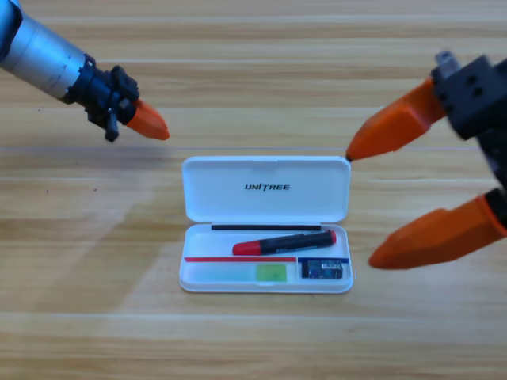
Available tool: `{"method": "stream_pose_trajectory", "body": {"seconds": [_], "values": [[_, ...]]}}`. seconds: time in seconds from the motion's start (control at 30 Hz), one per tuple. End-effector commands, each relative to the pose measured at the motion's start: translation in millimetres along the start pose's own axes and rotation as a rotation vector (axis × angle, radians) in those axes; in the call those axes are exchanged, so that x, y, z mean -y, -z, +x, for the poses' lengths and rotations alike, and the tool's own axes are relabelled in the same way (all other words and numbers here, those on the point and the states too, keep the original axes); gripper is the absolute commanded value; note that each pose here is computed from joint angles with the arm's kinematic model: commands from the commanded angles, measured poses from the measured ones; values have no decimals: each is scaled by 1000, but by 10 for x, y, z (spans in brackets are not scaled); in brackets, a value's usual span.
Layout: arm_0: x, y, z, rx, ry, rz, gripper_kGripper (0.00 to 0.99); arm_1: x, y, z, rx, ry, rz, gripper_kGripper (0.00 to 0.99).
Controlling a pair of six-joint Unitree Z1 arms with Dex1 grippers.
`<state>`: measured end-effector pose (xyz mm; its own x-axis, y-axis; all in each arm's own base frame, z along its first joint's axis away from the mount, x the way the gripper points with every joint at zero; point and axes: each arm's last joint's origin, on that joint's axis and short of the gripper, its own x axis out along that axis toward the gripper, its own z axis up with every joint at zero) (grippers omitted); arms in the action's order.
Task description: Clean up eraser and pencils
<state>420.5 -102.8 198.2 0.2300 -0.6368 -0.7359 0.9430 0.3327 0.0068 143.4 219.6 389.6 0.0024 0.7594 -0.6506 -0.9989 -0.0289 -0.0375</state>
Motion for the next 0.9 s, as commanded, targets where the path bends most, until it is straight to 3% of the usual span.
{"method": "stream_pose_trajectory", "body": {"seconds": [0.03, 0.43, 0.9], "values": [[217, -104, 106, 2, 62, 24, 0, 3, 44, -39, 26, 4, 10, 930], [496, -257, 465, 12, 207, 35, 0, 18, 68, 12, 20, -16, 18, 930], [706, -449, 438, -3, 294, 36, 0, 22, 58, 24, 24, -24, 19, 930]]}}
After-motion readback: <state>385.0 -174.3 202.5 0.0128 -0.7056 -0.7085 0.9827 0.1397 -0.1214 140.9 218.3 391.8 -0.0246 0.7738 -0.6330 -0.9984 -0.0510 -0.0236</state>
